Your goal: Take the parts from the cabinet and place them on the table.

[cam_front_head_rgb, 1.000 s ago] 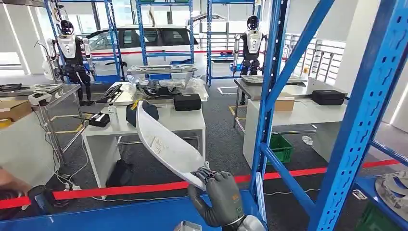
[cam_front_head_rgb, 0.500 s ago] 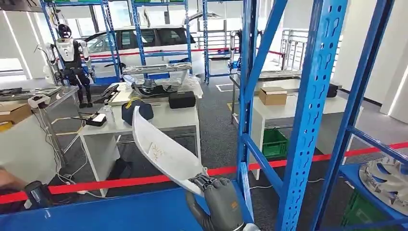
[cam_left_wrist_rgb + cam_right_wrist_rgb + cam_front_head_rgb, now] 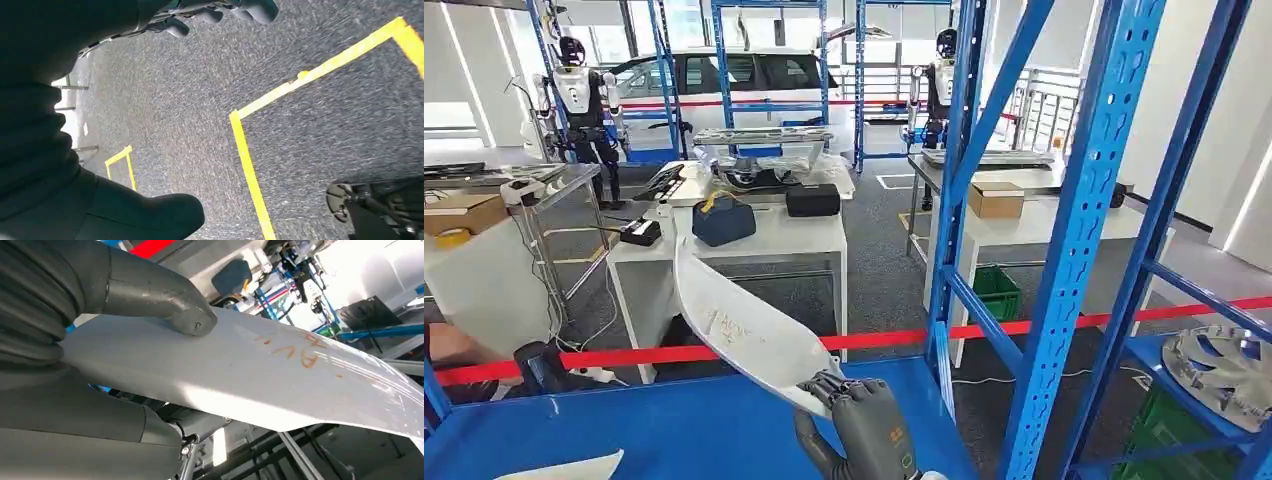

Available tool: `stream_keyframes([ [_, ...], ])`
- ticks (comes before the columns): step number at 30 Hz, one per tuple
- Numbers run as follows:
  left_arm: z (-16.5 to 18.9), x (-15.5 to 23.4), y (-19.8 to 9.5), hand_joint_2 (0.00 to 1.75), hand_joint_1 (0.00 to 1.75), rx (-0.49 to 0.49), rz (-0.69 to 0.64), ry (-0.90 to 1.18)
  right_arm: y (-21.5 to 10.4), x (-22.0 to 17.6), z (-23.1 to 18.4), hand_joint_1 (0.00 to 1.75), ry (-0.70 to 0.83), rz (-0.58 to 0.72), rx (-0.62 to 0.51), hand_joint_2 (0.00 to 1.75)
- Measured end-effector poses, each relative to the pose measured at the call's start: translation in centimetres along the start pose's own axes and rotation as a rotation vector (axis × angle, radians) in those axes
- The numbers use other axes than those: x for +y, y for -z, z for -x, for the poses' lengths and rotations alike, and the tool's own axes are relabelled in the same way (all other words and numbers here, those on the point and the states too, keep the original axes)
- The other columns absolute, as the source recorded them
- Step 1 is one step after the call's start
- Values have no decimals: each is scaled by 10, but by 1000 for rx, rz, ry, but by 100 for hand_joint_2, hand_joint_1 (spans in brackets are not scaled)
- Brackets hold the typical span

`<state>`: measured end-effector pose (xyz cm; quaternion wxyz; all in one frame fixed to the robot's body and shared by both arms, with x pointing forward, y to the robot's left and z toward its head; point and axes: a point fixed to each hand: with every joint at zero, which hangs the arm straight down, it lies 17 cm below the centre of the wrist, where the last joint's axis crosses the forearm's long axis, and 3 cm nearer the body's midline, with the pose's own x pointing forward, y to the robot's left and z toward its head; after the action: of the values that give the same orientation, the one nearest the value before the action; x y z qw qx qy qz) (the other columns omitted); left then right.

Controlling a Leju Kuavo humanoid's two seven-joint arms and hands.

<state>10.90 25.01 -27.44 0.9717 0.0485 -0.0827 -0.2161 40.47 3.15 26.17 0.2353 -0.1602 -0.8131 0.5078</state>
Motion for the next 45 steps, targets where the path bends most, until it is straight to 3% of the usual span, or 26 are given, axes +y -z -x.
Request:
stream_keyframes([
  [36,11,2,1,175,0,18,-6,-1,12,0,-11,175,19,-16,-55,175],
  [45,14,1,1,175,0,28,-2,5,8,10,-8,175,24,-40,-18,175],
])
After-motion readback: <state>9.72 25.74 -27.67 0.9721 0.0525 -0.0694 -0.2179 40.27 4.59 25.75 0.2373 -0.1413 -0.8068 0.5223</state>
